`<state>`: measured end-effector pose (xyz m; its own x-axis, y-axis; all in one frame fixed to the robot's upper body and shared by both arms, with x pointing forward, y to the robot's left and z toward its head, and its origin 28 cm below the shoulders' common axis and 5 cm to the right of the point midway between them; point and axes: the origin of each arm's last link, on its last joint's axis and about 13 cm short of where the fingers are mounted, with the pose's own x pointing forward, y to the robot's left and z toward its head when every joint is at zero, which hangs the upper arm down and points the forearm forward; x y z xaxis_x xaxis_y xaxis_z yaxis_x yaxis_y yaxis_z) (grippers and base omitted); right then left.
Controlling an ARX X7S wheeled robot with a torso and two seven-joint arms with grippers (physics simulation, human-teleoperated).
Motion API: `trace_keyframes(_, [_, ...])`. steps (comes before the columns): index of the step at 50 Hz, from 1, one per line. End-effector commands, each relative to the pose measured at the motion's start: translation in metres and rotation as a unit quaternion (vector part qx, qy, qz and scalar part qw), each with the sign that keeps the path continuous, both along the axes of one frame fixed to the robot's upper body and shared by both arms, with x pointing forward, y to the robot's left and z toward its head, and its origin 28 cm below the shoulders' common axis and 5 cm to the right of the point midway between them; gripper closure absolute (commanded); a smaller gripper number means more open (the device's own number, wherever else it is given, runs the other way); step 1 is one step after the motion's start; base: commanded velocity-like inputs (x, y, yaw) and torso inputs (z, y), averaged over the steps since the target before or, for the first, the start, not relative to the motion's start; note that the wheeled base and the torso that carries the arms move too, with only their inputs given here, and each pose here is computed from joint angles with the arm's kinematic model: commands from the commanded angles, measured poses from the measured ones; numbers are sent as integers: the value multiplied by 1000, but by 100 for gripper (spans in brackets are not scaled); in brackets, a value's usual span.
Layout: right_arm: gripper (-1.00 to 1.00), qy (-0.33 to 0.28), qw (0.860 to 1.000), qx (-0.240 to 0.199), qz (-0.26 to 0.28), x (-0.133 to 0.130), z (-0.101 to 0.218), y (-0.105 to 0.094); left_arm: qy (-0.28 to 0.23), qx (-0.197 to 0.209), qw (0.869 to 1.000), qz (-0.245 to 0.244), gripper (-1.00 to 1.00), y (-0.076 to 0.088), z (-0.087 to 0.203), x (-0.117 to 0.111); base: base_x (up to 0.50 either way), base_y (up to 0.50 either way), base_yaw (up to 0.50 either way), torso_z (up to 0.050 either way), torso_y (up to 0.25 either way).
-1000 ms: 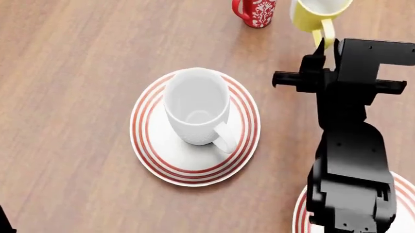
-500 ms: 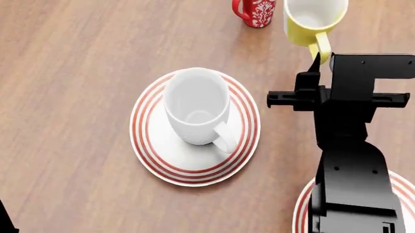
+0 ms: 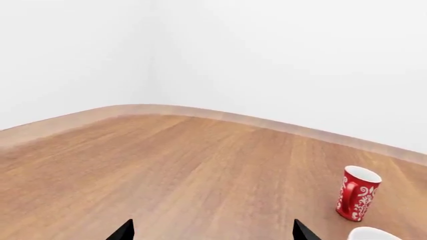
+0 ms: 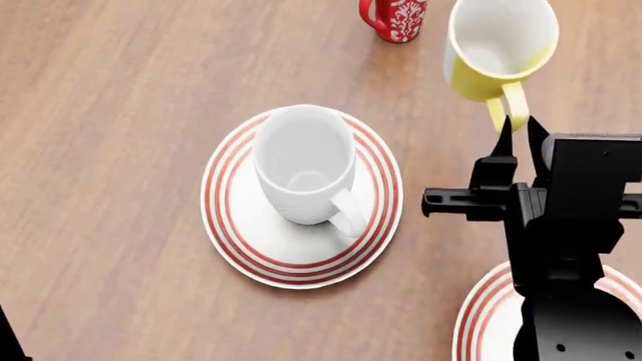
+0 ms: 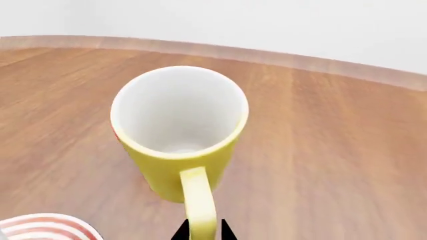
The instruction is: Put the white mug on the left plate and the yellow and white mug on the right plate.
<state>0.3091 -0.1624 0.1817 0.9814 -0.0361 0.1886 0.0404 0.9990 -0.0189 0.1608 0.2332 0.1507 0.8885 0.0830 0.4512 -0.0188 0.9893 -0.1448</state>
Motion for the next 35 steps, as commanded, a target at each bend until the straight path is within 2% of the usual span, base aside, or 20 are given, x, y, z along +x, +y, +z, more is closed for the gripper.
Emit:
trace_keyframes(1, [100,7,1000,-27,-11,-33,-3,-4,0,0,1000,3,-100,1,0,1,0,0,0,0,0])
trace_keyframes(16, [100,32,997,-57,-28,-80,-17,-12,1,2,1000,4,-100,2,0,1,0,0,0,0,1])
trace_keyframes(35, [100,29,997,-50,-42,-141,-28,-27,2,2,1000,5,-100,1,0,2,0,0,0,0,0])
